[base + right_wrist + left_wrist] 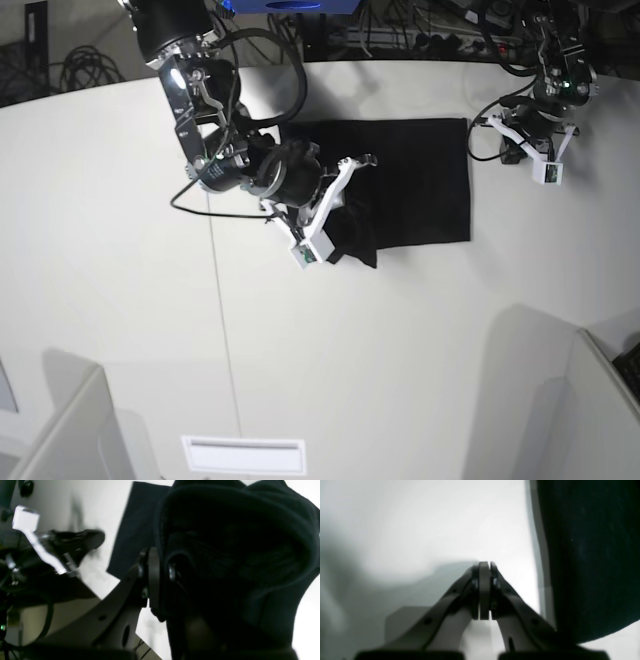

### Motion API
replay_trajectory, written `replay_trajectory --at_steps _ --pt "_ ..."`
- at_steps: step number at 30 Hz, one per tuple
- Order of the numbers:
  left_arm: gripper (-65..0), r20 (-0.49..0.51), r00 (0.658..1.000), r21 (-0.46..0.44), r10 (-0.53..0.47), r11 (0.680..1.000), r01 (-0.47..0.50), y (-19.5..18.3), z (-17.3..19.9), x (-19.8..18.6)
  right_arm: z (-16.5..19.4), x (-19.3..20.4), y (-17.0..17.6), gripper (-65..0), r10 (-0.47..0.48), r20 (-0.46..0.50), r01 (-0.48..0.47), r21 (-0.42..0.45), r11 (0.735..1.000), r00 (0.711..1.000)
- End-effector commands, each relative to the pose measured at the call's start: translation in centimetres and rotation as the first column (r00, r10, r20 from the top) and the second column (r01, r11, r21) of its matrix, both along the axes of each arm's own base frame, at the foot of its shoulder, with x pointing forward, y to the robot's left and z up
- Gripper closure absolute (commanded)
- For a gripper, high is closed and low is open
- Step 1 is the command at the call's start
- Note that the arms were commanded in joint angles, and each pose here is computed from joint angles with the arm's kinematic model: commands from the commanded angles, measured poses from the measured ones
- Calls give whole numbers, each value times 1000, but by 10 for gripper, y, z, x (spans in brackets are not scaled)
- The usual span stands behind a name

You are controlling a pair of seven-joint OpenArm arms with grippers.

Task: Fold the T-shirt properly
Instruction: 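Fold the strip end with the right gripper over toward the left gripper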

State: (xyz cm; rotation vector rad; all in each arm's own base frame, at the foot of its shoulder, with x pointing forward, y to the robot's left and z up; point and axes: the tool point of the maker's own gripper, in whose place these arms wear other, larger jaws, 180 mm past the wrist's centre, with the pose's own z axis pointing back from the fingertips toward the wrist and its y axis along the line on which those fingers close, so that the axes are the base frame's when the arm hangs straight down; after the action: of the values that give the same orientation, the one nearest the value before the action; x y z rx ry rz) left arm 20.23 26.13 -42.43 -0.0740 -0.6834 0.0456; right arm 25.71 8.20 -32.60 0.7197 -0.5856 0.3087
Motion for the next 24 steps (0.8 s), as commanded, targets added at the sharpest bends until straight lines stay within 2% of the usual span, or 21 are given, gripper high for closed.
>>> replay_trajectory --at_steps 1,14,19,24 --pt "0 12 1000 11 -3 1000 3 3 5 2 17 8 9 0 -3 49 0 47 999 999" --pt "0 -2 1000 17 -11 1000 11 4 4 -5 31 9 43 0 10 30 -13 126 992 1000" --pt "0 -4 1000 17 -10 1000 10 4 4 -6 35 -6 68 0 106 52 -111 117 987 993" --pt "0 -2 1000 17 -7 1000 7 5 4 -6 25 -5 82 0 140 55 -145 98 985 989"
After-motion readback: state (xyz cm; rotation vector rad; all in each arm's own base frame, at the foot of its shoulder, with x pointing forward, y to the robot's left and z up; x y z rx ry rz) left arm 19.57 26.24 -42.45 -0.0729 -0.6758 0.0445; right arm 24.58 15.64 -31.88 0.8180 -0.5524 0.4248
